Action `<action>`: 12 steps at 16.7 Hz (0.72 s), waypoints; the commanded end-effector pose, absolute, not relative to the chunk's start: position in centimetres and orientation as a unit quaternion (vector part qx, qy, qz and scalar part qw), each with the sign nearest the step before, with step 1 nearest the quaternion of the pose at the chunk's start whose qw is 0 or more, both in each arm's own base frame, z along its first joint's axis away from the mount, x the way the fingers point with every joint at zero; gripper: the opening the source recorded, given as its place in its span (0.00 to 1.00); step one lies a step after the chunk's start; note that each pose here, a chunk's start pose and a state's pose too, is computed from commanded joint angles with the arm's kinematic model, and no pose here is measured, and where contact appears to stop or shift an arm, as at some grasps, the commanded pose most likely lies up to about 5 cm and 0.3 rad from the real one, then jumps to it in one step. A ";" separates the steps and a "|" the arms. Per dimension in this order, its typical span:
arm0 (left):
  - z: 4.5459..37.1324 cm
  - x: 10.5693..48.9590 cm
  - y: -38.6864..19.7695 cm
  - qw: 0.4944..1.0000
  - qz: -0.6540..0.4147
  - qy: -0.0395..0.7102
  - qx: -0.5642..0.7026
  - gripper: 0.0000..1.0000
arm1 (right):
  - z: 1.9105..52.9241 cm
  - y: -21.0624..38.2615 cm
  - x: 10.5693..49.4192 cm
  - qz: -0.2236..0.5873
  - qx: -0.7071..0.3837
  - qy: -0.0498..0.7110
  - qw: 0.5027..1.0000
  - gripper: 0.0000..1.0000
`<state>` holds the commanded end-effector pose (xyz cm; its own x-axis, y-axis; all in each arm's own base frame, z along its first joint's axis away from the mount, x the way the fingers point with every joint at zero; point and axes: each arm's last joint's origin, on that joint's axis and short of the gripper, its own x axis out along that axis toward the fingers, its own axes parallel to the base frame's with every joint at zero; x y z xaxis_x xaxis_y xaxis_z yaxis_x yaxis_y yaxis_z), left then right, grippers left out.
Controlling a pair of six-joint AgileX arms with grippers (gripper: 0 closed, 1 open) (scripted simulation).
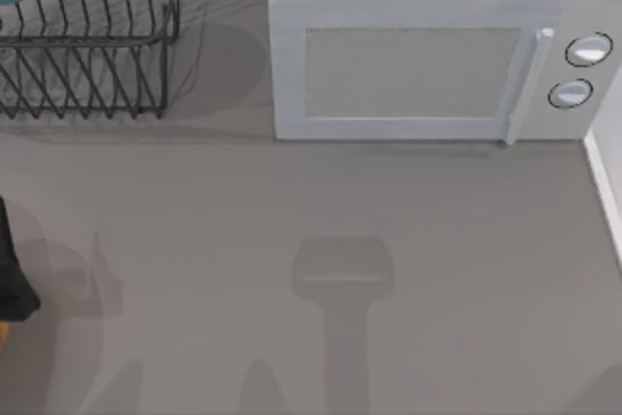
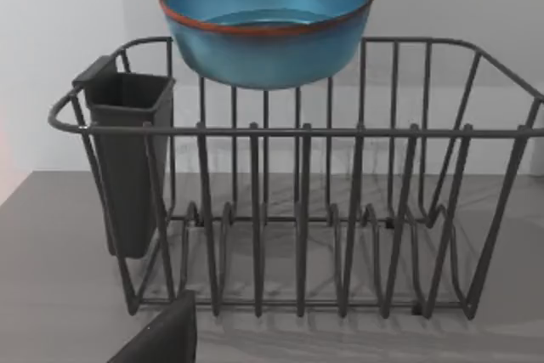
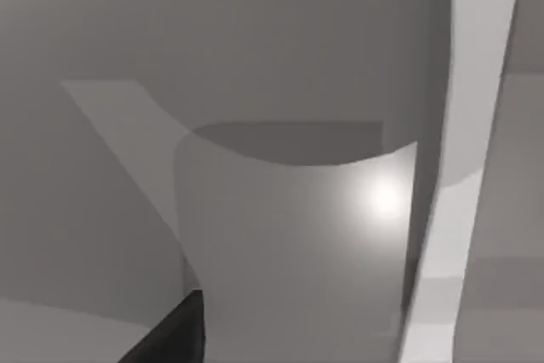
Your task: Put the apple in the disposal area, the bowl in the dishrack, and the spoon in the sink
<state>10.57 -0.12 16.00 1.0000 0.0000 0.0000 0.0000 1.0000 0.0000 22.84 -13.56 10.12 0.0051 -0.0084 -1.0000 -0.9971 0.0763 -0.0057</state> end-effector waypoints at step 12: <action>16.0 10.6 -0.1 1.000 0.000 0.000 0.000 1.00 | 9.3 -13.5 22.7 0.479 -0.482 0.520 0.517 0.55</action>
